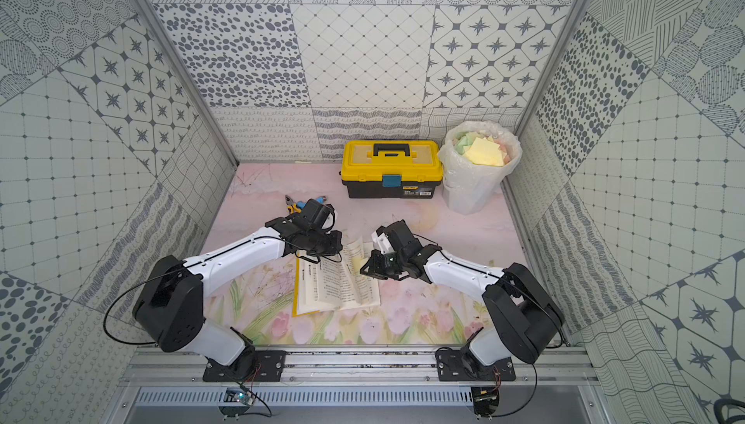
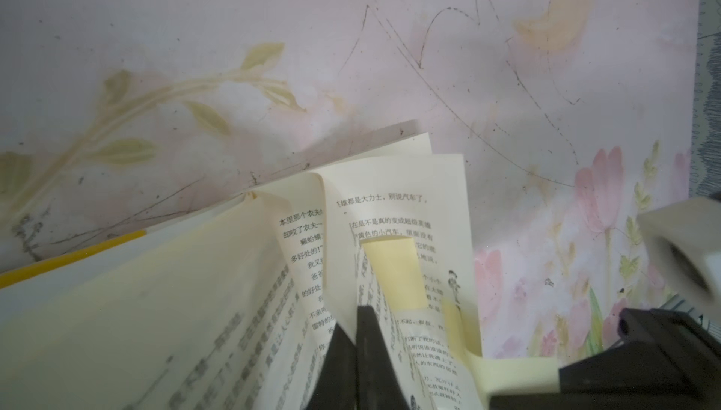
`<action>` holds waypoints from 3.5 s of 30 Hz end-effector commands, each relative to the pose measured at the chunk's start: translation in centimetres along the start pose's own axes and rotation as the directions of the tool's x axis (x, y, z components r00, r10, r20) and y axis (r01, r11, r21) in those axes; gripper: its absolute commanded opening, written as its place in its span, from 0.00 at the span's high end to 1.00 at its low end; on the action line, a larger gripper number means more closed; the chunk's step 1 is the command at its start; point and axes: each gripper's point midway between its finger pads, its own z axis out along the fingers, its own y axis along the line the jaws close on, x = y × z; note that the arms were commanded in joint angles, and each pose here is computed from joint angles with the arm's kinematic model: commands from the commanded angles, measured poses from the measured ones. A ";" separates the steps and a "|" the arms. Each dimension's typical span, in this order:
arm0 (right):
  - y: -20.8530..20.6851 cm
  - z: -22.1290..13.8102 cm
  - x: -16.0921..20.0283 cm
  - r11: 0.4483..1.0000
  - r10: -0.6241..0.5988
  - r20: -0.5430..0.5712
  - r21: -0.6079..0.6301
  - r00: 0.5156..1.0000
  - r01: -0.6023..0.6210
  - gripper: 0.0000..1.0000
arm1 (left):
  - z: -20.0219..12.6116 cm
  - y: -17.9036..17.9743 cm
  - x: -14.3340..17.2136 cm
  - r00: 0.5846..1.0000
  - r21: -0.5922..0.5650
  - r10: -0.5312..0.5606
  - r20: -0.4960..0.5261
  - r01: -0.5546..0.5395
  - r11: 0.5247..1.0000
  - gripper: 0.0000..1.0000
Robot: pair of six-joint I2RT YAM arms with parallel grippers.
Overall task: Peel off the used sticky note
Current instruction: Turn the page of the book at the center of the board.
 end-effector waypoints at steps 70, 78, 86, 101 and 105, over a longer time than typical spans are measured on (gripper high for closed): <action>-0.2 14.3 2.1 0.998 0.007 -0.203 0.063 0.979 0.006 0.98 | -6.2 5.9 1.3 0.977 -0.132 -0.098 0.189 0.125 0.983 0.60; 0.3 13.3 1.6 1.000 0.012 -0.161 0.012 0.987 -0.010 0.98 | -3.5 3.3 1.8 0.956 0.185 -0.276 0.100 0.255 0.949 0.65; 2.4 10.5 0.3 0.999 -0.013 -0.082 -0.048 0.997 0.009 0.93 | -1.1 2.7 2.0 0.938 0.320 -0.347 0.013 0.325 0.890 0.80; -0.6 5.2 -1.6 0.996 0.042 0.039 0.072 0.998 -0.045 0.88 | -0.1 0.5 2.4 0.959 0.425 -0.272 -0.077 0.279 0.861 0.83; -1.5 4.2 -2.1 0.994 0.057 0.058 0.087 0.997 -0.062 0.85 | 0.9 0.2 3.0 0.959 0.426 -0.249 -0.139 0.284 0.859 0.84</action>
